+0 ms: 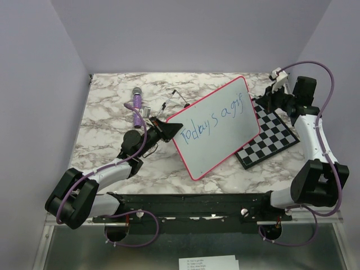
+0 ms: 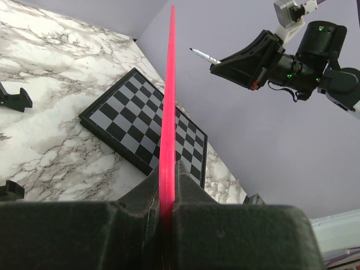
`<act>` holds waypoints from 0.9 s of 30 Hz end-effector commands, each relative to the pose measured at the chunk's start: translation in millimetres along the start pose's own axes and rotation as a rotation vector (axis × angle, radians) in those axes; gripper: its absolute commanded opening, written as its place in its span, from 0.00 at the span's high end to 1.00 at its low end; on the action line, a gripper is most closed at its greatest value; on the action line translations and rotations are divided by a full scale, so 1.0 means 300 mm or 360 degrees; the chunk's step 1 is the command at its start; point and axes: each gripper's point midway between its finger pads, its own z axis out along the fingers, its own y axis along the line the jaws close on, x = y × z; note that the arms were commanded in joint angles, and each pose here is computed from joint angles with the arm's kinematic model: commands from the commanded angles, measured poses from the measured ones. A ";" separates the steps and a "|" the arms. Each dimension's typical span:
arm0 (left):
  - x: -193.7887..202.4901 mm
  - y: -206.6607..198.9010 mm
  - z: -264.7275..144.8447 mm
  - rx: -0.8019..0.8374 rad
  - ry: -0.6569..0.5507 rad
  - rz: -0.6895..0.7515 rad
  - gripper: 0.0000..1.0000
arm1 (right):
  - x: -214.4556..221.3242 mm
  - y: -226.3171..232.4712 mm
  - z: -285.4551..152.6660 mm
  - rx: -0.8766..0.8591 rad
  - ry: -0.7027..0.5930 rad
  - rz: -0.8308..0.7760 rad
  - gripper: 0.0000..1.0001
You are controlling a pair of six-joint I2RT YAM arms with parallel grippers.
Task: Write a sentence on the whiteboard
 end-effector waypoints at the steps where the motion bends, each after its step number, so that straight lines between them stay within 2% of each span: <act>1: -0.080 -0.133 -0.004 0.0242 -0.0116 0.0085 1.00 | 0.023 -0.007 0.029 -0.0043 0.0003 0.0022 0.99; 19: -0.083 -0.140 0.013 0.0257 -0.0109 0.0075 1.00 | 0.067 -0.009 0.075 -0.0117 0.0065 0.0059 1.00; 27: -0.084 -0.142 0.011 0.0258 -0.0107 0.0080 1.00 | 0.057 -0.077 0.081 0.0051 0.0076 0.0111 0.99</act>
